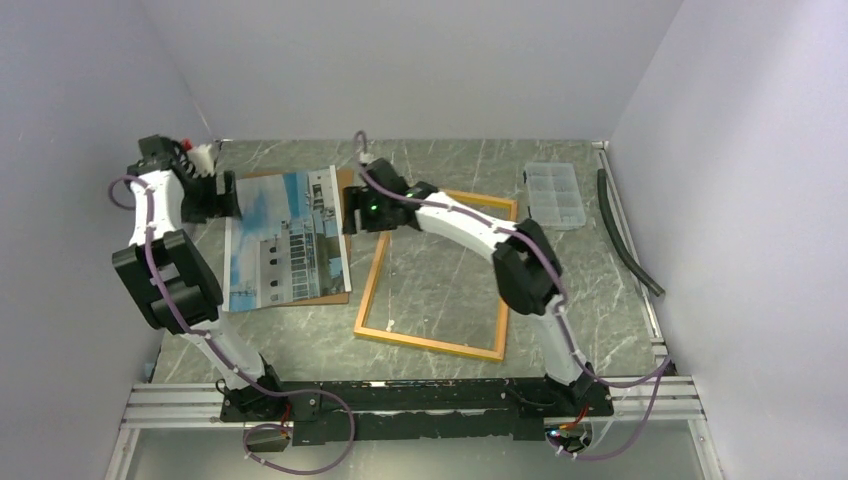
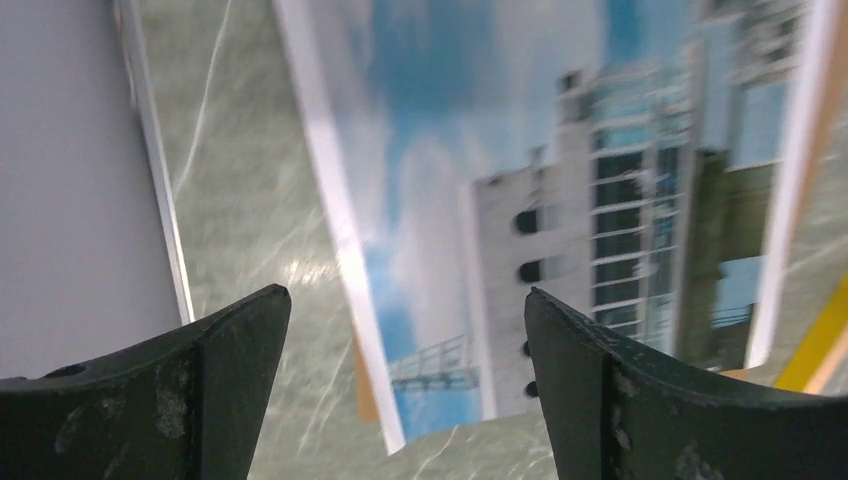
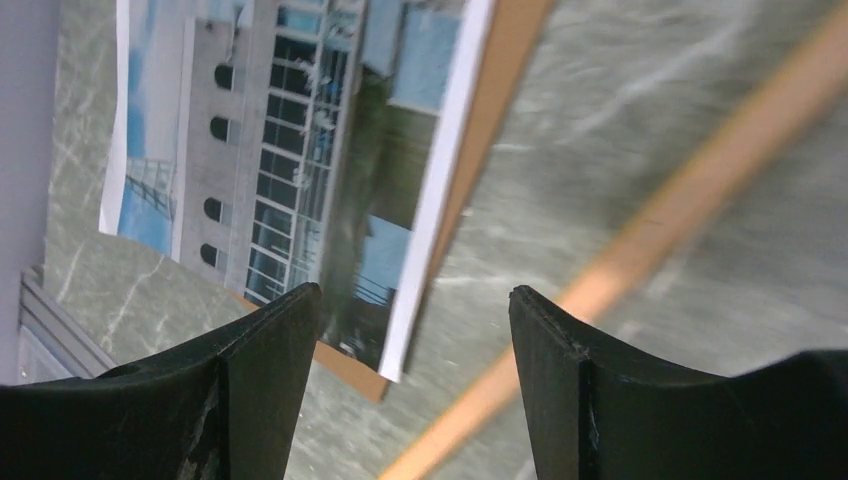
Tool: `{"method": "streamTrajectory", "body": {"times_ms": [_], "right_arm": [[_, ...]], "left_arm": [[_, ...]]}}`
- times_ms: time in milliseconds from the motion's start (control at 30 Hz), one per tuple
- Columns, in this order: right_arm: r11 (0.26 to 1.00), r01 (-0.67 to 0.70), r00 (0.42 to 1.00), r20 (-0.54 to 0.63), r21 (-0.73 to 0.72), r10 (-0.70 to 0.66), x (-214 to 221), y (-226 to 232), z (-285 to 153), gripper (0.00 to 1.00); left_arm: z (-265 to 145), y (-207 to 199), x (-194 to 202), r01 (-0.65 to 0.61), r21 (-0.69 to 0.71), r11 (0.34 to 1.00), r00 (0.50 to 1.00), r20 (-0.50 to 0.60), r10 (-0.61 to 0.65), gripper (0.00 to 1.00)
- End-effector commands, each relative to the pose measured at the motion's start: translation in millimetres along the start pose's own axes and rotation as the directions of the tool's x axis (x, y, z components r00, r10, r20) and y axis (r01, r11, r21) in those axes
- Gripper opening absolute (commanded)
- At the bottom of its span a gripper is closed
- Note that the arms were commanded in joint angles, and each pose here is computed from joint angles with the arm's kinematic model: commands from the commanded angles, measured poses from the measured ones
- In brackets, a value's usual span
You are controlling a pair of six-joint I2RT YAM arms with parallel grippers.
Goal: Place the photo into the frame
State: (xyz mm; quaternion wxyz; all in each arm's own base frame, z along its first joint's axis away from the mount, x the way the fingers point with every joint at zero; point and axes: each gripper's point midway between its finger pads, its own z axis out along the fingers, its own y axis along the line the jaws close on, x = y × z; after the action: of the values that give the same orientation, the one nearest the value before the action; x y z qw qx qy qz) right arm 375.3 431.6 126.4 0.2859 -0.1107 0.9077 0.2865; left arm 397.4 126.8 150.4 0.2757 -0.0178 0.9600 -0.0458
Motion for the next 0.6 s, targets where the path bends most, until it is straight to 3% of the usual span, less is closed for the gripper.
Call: {"method": "streamTrajectory", "body": {"times_ms": [0, 300, 567], "right_arm": [[0.998, 0.033, 0.995, -0.094, -0.053, -0.038, 23, 39, 20, 0.73], [0.999, 0.037, 0.974, -0.222, -0.028, -0.043, 74, 39, 42, 0.73], [0.998, -0.017, 0.948, -0.317, -0.06, -0.003, 111, 35, 48, 0.7]], "left_arm": [[16, 31, 62, 0.045, -0.01, 0.999, 0.988, -0.145, -0.046, 0.91], [41, 33, 113, 0.094, 0.036, 0.995, 0.972, -0.217, -0.084, 0.76], [58, 23, 136, 0.12, 0.082, 0.989, 0.964, -0.249, -0.096, 0.62]]}}
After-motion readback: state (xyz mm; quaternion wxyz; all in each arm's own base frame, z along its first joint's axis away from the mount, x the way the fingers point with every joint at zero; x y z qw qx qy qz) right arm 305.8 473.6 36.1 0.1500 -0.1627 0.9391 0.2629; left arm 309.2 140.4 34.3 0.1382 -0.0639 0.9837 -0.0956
